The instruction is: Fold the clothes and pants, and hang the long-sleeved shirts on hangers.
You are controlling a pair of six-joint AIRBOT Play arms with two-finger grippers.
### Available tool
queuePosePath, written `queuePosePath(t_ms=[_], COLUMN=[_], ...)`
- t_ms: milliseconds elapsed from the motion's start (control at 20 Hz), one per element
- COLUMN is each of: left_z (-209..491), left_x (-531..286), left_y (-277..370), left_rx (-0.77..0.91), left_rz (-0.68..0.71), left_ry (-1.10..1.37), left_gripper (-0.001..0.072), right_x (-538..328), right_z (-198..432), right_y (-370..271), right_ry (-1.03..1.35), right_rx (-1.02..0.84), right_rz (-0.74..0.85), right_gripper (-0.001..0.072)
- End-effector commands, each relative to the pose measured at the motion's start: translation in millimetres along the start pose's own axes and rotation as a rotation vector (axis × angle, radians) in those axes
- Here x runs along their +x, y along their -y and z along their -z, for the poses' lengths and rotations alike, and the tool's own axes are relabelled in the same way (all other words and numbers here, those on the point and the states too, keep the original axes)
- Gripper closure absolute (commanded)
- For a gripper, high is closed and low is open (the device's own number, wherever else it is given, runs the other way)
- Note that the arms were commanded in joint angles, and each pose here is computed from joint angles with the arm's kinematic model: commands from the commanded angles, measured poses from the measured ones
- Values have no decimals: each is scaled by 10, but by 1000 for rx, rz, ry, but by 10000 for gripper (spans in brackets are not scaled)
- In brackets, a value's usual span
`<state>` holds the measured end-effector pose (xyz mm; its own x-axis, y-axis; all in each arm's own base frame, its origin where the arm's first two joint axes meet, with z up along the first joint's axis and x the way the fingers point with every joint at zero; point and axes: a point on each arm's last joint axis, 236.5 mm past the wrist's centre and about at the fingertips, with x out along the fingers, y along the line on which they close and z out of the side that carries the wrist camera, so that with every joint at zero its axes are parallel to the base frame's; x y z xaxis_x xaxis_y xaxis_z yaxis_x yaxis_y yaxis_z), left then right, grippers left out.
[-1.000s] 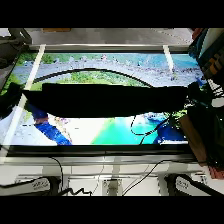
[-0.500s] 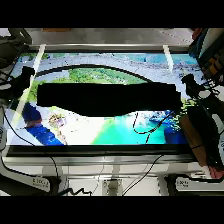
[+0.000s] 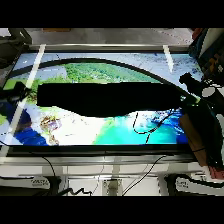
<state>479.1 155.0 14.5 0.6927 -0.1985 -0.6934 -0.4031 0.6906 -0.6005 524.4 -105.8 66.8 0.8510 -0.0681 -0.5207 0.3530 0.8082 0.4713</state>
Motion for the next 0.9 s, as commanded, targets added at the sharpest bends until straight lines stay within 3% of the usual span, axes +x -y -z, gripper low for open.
queuePosePath(t_ms=[0, 100, 400, 600, 650, 750, 850], left_z=[407, 637, 527, 408, 327, 162, 6], left_x=[-33, 117, 662, 973, 1026, 1096, 1108], left_y=[-425, -632, -718, -673, -618, -518, -427], left_rx=[-117, -214, -394, -353, -328, -298, -246], left_rz=[-106, -147, -128, -161, -160, -155, -152], left_ry=[3, -4, 138, 230, 258, 313, 359], left_gripper=[426, -13, 5, 14, 108, 160, 364], right_x=[-25, -25, -25, -52, -63, -81, -107], right_z=[70, 70, 136, 418, 483, 613, 755], right_y=[-11, -11, -100, -324, -391, -531, -658], right_ry=[-34, -34, -57, -158, -178, -216, -252], right_rx=[-53, -53, -15, -44, -56, -77, -129], right_rz=[-1, -1, -25, -63, -74, -97, -122], right_gripper=[153, 153, 153, 153, 153, 153, 154])
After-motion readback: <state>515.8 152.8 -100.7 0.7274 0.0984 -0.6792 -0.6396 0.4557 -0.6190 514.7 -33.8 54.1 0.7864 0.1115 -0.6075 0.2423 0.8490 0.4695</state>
